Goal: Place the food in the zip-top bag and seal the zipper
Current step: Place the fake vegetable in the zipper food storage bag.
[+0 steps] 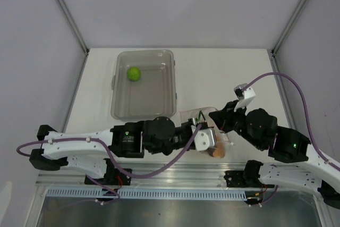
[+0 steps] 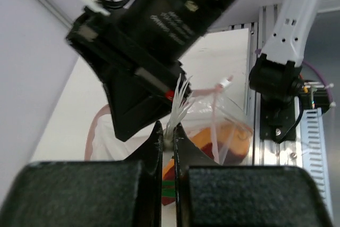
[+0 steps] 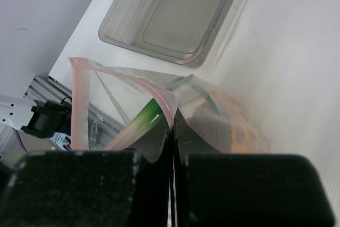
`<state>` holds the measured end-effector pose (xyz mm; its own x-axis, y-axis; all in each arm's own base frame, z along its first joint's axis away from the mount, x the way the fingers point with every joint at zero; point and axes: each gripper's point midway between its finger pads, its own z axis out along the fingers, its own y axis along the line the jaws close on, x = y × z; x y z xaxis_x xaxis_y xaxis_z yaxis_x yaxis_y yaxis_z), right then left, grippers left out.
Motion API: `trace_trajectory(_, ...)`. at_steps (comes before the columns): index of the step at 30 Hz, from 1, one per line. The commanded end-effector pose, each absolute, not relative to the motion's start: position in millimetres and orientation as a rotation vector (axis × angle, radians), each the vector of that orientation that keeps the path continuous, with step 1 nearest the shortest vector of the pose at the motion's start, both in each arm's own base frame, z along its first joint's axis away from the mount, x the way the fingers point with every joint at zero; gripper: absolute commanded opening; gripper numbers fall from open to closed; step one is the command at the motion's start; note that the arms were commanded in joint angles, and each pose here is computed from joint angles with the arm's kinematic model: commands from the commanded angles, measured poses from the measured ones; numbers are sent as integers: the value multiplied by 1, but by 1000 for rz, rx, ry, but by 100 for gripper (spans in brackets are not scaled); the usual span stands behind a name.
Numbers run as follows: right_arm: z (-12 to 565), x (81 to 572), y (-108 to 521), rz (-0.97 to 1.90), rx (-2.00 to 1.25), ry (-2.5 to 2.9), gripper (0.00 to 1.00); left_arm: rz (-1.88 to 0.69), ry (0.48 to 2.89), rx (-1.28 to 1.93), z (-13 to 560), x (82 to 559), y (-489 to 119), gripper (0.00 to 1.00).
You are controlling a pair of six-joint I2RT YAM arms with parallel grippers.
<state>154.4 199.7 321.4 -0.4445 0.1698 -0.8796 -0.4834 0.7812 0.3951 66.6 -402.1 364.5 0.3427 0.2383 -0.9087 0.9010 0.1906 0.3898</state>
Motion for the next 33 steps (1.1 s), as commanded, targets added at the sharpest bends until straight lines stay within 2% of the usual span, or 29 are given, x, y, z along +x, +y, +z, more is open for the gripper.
trace_trajectory(1, 352, 155, 203, 843, -176, 1825, 0, -773, 1317, 1291, 367, 71, -401, 1)
trace_trajectory(8, 357, 152, 207, 903, -141, 1826, 0, -764, 1574, 1262, 307, 97, -410, 1)
trace_trajectory(16, 363, 154, 213, 922, -108, 1832, 0, -611, 1765, 1347, 221, 115, -407, 1)
trace_trajectory(23, 368, 156, 209, 924, -80, 1818, 0, -558, 1807, 1309, 210, 135, -395, 2)
trace_trajectory(24, 367, 156, 209, 920, -83, 1822, 0, -554, 1796, 1299, 213, 136, -393, 5)
trace_trajectory(26, 365, 156, 209, 914, -83, 1828, 0, -567, 1766, 1268, 226, 138, -391, 30)
trace_trajectory(28, 363, 156, 208, 910, -83, 1830, 0, -562, 1752, 1231, 235, 141, -387, 48)
trace_trajectory(33, 358, 157, 208, 899, -85, 1841, 0, -592, 1691, 1134, 275, 143, -374, 61)
